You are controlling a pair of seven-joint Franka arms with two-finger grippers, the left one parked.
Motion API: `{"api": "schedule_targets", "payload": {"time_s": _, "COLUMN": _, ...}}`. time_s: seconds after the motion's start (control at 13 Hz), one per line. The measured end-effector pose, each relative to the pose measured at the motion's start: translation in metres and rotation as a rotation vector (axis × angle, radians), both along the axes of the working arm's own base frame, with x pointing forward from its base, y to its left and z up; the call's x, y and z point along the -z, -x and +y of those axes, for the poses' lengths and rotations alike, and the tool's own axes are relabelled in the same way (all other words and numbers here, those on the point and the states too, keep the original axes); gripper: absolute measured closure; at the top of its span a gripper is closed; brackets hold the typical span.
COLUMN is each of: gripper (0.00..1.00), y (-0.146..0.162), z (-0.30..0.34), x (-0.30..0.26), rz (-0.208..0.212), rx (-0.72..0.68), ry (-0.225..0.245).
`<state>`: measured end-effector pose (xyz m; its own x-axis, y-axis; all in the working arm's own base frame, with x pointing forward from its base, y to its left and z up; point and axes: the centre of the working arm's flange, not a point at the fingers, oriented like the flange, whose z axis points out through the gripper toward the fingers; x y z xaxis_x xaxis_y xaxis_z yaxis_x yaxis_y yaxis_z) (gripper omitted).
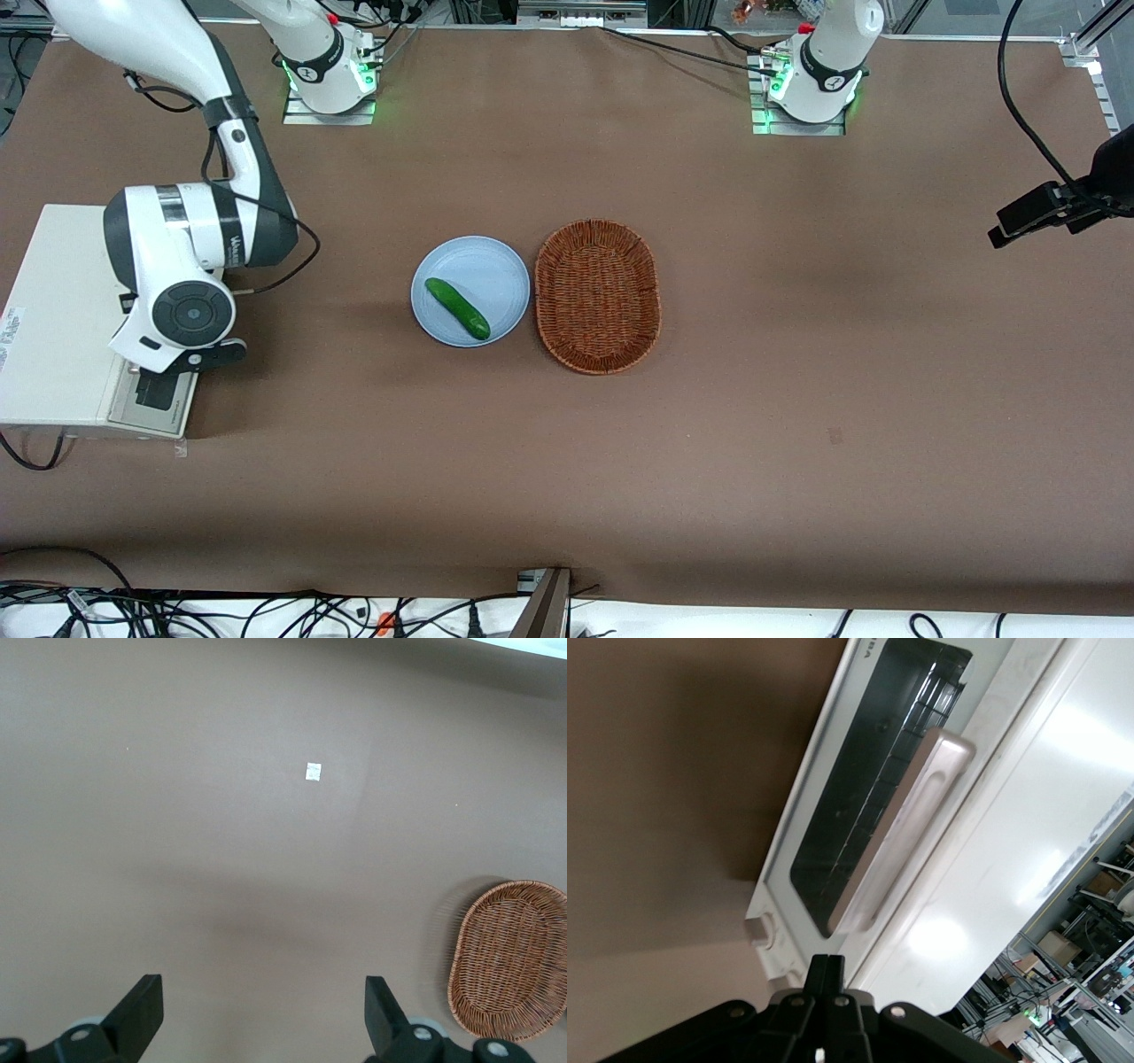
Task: Open oven door with right arm only
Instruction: 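Lower the right gripper onto the silver door handle and grasp it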
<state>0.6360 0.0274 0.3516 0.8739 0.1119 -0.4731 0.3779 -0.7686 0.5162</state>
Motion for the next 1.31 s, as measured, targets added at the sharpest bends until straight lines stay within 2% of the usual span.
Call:
{"api": "schedule_targets", "payload": {"time_s": 0.23, "gripper": 0.99, "y": -0.008, "z": -0.023, "x": 0.016, "rz": 0.009, "rx": -0.02, "ry": -0.003}}
{"api": "schedule_targets", "payload": {"time_s": 0.62, "gripper": 0.99, "y": -0.01, "z": -0.029, "x": 0.019, "rz": 0.013, "rx": -0.039, "ry": 0.009}}
{"api": "schedule_targets", "payload": {"time_s": 1.31, "gripper": 0.99, "y": -0.014, "z": -0.044, "x": 0.028, "rz": 0.02, "rx": -0.061, "ry": -0.002}}
